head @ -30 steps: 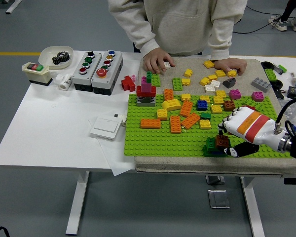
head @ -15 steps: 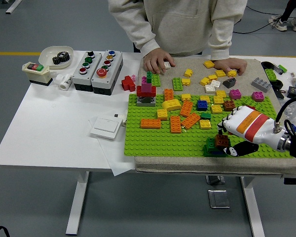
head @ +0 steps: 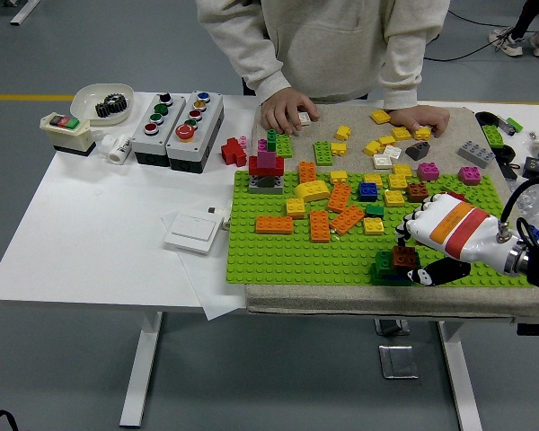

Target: Pick up the brick,pile it on top of brick,press brick,pick up the brick,pile it on top of brick,press brick

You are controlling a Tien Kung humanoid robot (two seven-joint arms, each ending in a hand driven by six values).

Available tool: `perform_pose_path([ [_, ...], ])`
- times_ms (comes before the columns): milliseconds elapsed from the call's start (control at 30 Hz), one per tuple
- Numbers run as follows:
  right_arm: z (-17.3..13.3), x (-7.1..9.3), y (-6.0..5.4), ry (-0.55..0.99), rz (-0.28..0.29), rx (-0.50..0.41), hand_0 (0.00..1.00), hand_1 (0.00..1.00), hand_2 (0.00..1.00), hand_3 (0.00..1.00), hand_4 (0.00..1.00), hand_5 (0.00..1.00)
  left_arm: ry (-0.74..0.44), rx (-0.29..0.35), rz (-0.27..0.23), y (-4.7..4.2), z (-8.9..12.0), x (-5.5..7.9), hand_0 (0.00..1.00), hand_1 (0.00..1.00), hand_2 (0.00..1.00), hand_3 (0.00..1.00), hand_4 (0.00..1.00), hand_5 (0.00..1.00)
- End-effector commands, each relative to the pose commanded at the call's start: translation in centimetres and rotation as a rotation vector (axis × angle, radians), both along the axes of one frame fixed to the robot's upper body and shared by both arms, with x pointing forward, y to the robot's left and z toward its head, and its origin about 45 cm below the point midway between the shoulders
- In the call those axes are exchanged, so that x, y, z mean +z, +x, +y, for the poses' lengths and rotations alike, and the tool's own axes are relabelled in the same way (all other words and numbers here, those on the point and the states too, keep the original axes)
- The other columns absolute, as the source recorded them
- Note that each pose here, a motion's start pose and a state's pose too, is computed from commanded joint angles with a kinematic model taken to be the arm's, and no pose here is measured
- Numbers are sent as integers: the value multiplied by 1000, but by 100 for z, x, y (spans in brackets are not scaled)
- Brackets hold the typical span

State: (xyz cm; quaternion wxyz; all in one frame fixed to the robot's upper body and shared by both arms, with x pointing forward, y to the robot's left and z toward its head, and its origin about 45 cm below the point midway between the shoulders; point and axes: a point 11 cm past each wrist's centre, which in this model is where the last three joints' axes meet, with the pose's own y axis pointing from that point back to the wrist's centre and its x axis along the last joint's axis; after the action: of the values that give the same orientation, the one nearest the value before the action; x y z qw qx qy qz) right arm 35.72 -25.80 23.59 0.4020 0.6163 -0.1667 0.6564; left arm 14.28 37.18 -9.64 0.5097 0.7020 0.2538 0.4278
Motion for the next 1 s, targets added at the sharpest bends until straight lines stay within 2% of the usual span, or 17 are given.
perform_pose_path([
  [67, -3, -2, 3, 0, 0, -1, 548, 541, 614, 555, 758, 527, 0, 1, 0, 0, 0, 0, 654, 708, 726, 587, 663, 663],
  [233, -3, 3, 9, 2, -3, -1, 548, 541, 614, 555, 758, 527, 0, 1, -1, 2, 0, 1, 654, 708, 726, 587, 663, 663],
  [267, -3, 4, 9, 2, -3, -1, 548, 563, 643, 570, 774, 525, 0, 1, -1, 2, 0, 1, 653, 707, 726, 587, 663, 662],
  [1000, 11, 12, 12, 6, -4, 3, 549, 582, 674, 594, 804, 519, -1, 0, -2, 9, -2, 2, 648, 707, 726, 587, 663, 663],
])
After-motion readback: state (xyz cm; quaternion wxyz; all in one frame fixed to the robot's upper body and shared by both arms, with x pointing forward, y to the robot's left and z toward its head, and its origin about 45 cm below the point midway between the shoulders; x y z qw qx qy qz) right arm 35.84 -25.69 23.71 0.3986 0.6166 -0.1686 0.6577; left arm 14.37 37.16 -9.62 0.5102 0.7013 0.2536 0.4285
